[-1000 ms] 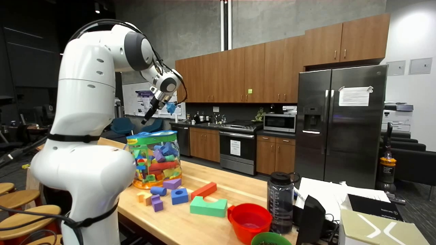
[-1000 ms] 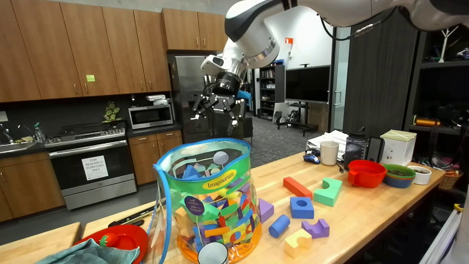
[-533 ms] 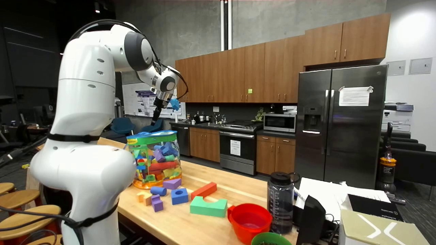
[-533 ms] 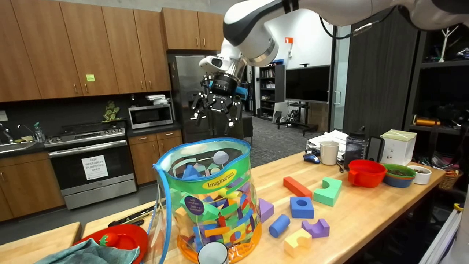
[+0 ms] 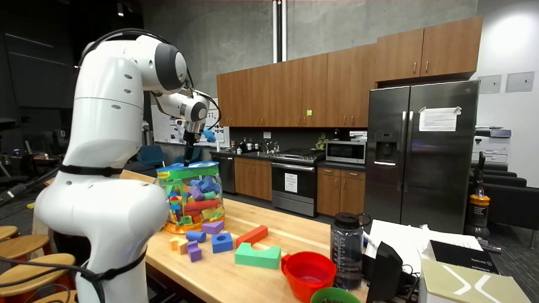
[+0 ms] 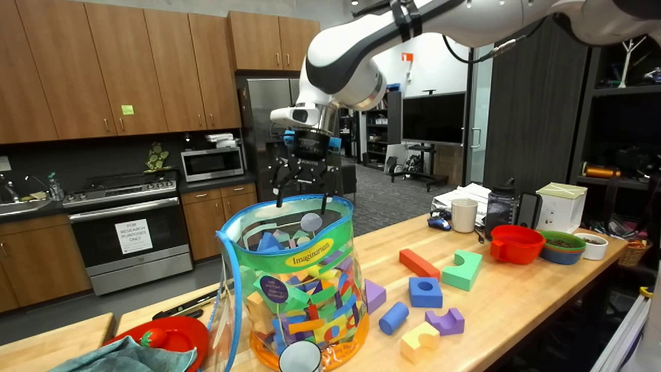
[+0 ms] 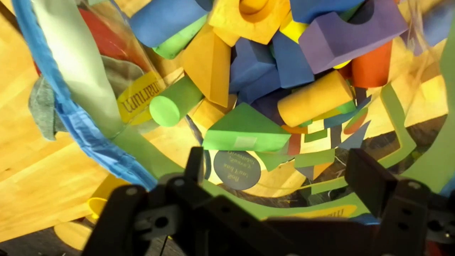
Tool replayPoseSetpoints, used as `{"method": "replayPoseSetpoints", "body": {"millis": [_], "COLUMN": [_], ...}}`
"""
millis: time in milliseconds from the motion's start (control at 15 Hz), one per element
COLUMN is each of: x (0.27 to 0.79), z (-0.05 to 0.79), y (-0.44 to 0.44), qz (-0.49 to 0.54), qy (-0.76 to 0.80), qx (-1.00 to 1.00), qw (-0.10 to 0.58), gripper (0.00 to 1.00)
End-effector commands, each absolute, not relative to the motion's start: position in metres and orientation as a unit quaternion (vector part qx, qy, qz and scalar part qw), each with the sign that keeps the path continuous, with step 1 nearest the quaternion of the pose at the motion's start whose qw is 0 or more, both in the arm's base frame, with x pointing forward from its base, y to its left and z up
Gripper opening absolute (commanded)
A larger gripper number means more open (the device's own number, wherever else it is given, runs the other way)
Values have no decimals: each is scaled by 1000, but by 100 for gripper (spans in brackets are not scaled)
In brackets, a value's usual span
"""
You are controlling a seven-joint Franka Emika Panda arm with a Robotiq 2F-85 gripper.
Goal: Remove one green block from the clear bag and place it on the table.
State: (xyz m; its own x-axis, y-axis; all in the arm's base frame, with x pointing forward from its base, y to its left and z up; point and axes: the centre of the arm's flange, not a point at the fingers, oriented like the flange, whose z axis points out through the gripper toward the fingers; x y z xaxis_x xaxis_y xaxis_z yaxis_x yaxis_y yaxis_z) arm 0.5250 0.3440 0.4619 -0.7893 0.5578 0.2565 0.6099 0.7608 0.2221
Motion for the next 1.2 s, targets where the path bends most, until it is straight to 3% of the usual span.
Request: {"method": "replayPoseSetpoints", "body": {"millis": [0,400,1133], "x": [510,497,461], "z": [435,416,398], "y": [362,388,468], "qz": [-137,-121,-192], "qy": [-947,-960,-961], "qx": [-278,-238,-172], "qw": [81,90,99], "gripper": [100,100,100]}}
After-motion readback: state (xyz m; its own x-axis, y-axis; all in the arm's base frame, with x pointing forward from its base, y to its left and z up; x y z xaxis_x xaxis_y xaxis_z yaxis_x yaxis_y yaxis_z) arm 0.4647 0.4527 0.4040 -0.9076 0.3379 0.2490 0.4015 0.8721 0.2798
